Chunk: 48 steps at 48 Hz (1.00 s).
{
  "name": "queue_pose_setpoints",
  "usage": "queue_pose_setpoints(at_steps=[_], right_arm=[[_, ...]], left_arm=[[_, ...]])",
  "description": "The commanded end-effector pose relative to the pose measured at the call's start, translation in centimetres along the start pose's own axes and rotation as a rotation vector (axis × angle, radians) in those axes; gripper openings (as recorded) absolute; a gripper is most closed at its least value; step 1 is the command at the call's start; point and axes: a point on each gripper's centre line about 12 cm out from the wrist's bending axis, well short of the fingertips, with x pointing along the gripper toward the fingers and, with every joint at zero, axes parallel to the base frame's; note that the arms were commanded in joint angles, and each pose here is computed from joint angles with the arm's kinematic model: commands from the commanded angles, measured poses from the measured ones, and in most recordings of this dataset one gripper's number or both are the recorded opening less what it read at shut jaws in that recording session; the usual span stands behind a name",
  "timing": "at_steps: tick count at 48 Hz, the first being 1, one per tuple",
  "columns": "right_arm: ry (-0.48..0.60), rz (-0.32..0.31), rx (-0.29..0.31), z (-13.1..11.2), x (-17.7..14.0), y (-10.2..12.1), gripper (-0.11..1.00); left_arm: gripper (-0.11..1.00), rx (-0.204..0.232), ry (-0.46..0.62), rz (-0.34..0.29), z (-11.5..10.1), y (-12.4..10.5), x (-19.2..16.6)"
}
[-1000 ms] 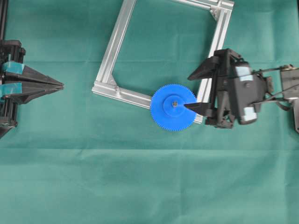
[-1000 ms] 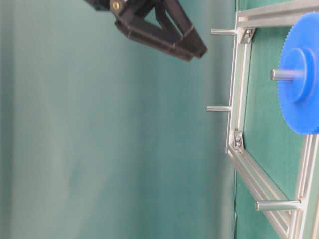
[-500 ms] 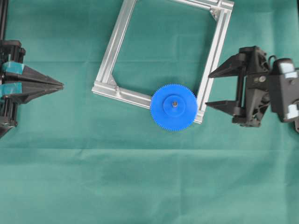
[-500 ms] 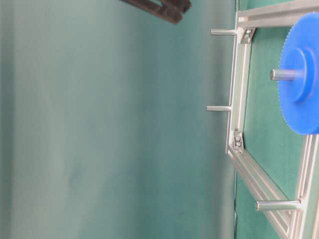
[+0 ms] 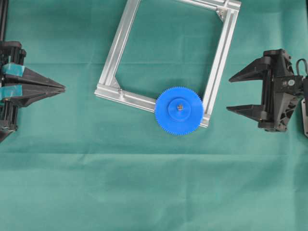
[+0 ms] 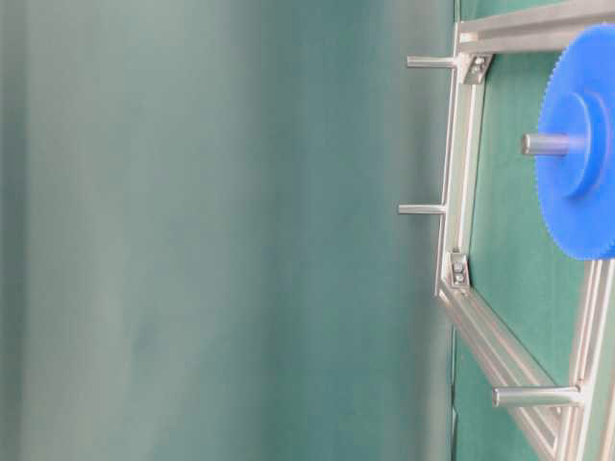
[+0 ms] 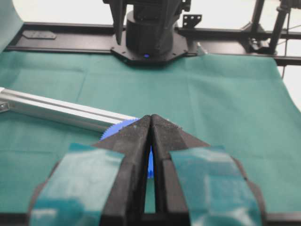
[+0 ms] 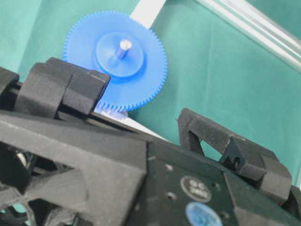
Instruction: Find the location of the shaft and insert the gear.
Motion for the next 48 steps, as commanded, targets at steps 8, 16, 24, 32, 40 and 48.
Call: queue_pose_setpoints(at_steps=[8,16,24,32,40,48], right_arm=[[-0.013,0.005,-0.001,-0.5,-0.5,-0.2,0.8],[-0.009,0.003,-0.002,-1.0,-0.7,-0.4,0.8],[-0.009,0.003,-0.001,-1.3,-0.9,-0.5,0.8],[-0.003,0.001,-0.003,-1.8,-0.9,-0.6,0.8],[0.006,-0.002,-0.004,-2.2,-0.9,-0.7,0.8],[0.009,-0.002,-0.003,-2.4,-0.9,-0.8,0.8]], left_arm=[[0.03,-0.005,-0.032,0.003,1.2,0.0,0.2],[0.04,-0.005,-0.034,0.001,1.2,0.0,0.2],[0.03,-0.005,-0.026,0.003,1.0,0.0,0.3],[0.03,-0.005,-0.025,0.003,1.0,0.0,0.3],[0.03,-0.005,-0.02,0.002,0.9,0.0,0.3],[0.03,-0.005,-0.018,0.002,0.9,0.0,0.3]])
